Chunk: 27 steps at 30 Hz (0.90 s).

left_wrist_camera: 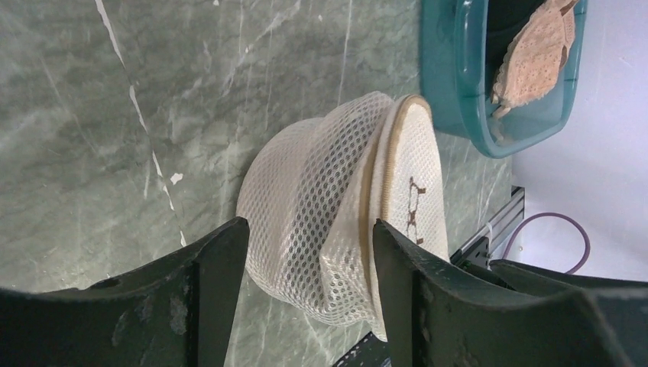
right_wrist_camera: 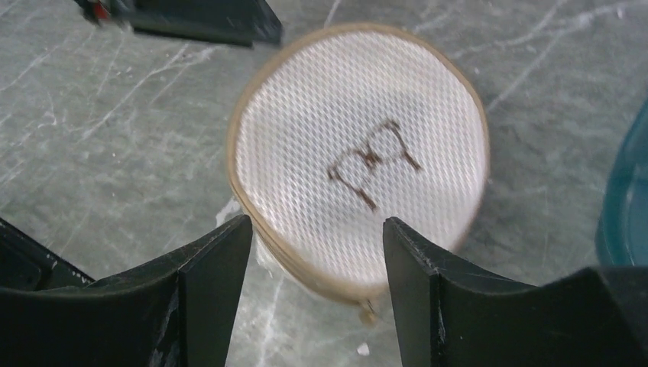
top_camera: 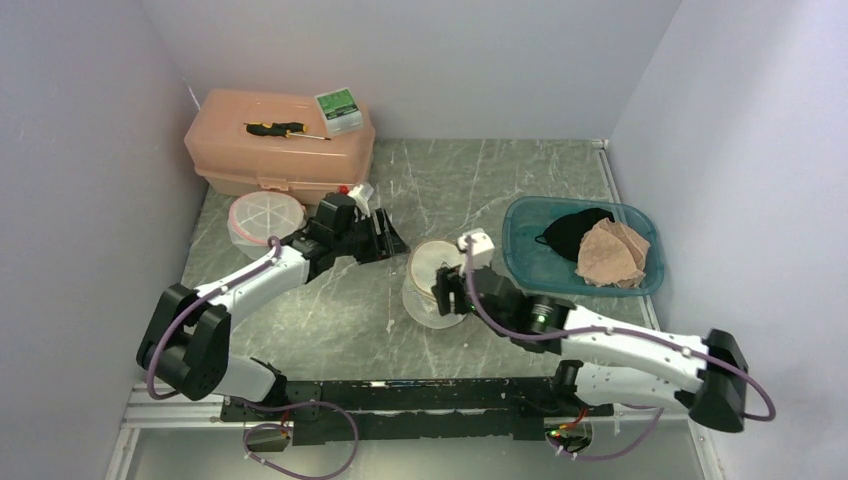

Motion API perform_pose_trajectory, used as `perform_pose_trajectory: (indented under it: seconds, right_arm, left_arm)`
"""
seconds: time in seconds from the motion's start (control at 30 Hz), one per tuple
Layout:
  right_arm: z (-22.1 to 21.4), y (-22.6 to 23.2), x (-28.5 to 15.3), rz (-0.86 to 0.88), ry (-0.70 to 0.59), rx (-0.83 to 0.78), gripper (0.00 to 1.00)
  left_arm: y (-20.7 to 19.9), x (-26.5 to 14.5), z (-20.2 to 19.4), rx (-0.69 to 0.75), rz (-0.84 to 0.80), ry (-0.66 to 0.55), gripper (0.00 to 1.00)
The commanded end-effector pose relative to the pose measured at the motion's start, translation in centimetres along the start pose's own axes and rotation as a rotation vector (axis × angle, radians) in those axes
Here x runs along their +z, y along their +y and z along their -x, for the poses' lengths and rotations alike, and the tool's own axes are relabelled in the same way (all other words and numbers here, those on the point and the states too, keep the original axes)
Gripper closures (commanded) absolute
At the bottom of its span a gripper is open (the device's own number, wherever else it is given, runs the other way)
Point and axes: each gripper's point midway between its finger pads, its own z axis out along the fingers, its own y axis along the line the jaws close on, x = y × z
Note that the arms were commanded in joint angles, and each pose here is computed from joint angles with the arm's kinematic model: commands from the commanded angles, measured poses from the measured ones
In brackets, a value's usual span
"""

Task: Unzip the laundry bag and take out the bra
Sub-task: Unzip the laundry bag at the center of the board.

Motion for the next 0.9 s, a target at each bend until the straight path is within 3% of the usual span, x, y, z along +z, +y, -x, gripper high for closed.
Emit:
perform_pose_trajectory:
  seconds: [0.0, 0.23, 0.6, 0.73, 0.87]
  right_arm:
    - [4.0, 2.6, 2.1, 0.008, -0.05, -0.091, 0.34]
    - [3.4, 5.1, 4.5, 0.04, 0.029, -0.205, 0.36]
    - [0.2, 5.5, 6.8, -0.05, 0.169, -0.364, 0.39]
    - [-0.8, 4.6, 7.4, -0.111, 0.186, -0.36, 0.48]
    - [-0.8, 4.2, 7.5, -0.143, 0.178, -0.348, 0.64]
  left_arm:
    - [-0.4, 0.5, -1.1, -0.059, -0.059, 0.027, 0.35]
    - [0.9, 0.1, -2.3, -0.098, -0.05, 0.013, 0.36]
    - [1.8, -1.1, -2.4, -0.129, -0.019, -0.019, 0.33]
    - [2.1, -1.9, -2.2, -0.124, 0.012, -0.033, 0.31]
    - [2.3, -2.1, -2.5, -0.127, 0.014, -0.03, 0.31]
